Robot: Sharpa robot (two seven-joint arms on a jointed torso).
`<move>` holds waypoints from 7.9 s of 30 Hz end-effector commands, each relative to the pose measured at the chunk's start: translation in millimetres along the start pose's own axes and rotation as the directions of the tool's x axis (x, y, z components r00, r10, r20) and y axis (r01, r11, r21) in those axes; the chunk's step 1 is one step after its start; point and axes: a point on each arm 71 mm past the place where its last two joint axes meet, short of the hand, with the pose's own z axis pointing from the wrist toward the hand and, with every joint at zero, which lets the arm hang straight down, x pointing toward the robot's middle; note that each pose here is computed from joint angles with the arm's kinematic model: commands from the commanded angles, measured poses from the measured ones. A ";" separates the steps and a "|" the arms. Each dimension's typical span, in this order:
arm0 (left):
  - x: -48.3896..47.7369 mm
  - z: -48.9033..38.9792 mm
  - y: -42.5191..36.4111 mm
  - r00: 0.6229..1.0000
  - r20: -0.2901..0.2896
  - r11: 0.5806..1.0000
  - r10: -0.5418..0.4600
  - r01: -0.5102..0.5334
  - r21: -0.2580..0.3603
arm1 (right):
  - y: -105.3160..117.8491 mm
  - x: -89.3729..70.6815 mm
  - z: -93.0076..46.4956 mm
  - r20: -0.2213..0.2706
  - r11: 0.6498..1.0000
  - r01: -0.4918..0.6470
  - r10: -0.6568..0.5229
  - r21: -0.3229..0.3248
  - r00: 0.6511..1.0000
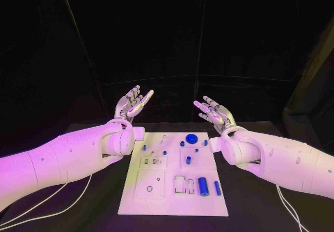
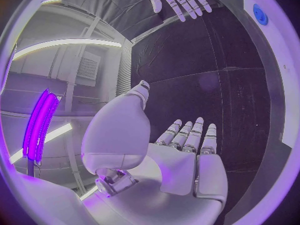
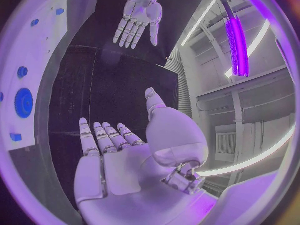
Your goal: Assemble the parts on the task board
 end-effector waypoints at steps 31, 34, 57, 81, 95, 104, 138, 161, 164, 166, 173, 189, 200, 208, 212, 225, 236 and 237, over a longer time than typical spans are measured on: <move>-23.4 -21.7 -12.2 0.992 -0.094 0.997 -0.082 0.083 0.006 | 22.9 -29.1 15.6 -0.163 0.829 0.526 -0.555 -0.189 0.816; -23.9 -26.2 -14.0 0.990 -0.110 0.996 -0.089 0.090 0.000 | 27.1 -27.5 18.6 -0.174 0.751 0.623 -0.658 -0.218 0.732; -9.5 -52.3 -20.3 0.957 -0.243 0.987 -0.159 0.157 -0.028 | 38.6 8.1 30.5 -0.172 0.217 0.914 -0.971 -0.342 0.166; -8.4 -55.3 -20.9 0.948 -0.267 0.984 -0.176 0.169 -0.050 | 36.0 27.4 36.1 -0.211 0.175 0.909 -0.972 -0.377 0.099; -10.2 -56.6 -21.7 0.948 -0.267 0.984 -0.176 0.168 -0.054 | 34.2 31.8 38.3 -0.225 0.168 0.909 -0.971 -0.382 0.085; -10.6 -56.7 -21.9 0.947 -0.267 0.984 -0.177 0.168 -0.057 | 33.3 33.3 39.7 -0.233 0.167 0.909 -0.969 -0.381 0.081; -11.9 -55.9 -22.6 0.946 -0.271 0.984 -0.178 0.167 -0.065 | 58.2 61.8 63.1 -0.006 0.200 0.901 -0.977 -0.386 0.214; -10.4 -54.7 -25.7 0.945 -0.276 0.984 -0.178 0.168 -0.061 | 54.4 84.8 77.7 -0.049 0.188 0.899 -0.982 -0.395 0.183; -10.5 -54.6 -25.7 0.945 -0.275 0.984 -0.178 0.167 -0.062 | 54.0 86.4 78.7 -0.051 0.184 0.899 -0.983 -0.397 0.178; -10.7 -54.6 -25.7 0.945 -0.275 0.984 -0.177 0.167 -0.062 | 53.2 87.3 79.7 -0.058 0.183 0.900 -0.983 -0.395 0.175; -10.7 -54.3 -25.9 0.945 -0.275 0.984 -0.177 0.166 -0.063 | 51.6 89.8 81.4 -0.074 0.183 0.901 -0.983 -0.392 0.167; -11.0 -53.5 -25.9 0.945 -0.276 0.984 -0.177 0.165 -0.066 | 51.8 89.8 84.9 -0.057 0.179 0.908 -0.984 -0.378 0.170; -16.6 -53.5 -26.4 0.948 -0.267 0.985 -0.172 0.161 -0.064 | 63.0 56.2 67.4 -0.005 0.240 0.908 -0.967 -0.344 0.253; -19.8 -53.8 -26.9 0.949 -0.264 0.985 -0.171 0.160 -0.064 | 70.7 5.8 50.0 -0.073 0.363 0.909 -0.932 -0.206 0.356; -20.3 -53.4 -26.6 0.949 -0.265 0.985 -0.171 0.159 -0.066 | 68.1 -20.0 42.8 -0.128 0.387 0.915 -0.919 -0.113 0.373; -19.6 -51.3 -25.1 0.948 -0.267 0.985 -0.172 0.160 -0.069 | 60.3 -32.4 38.7 -0.234 0.329 0.943 -0.922 -0.052 0.309; -19.3 -50.3 -24.4 0.948 -0.268 0.985 -0.172 0.159 -0.070 | 57.5 -21.3 46.2 -0.246 0.262 0.962 -0.940 -0.076 0.236; -19.3 -50.3 -24.3 0.948 -0.268 0.985 -0.172 0.159 -0.071 | 57.4 -20.9 46.8 -0.244 0.259 0.963 -0.941 -0.077 0.233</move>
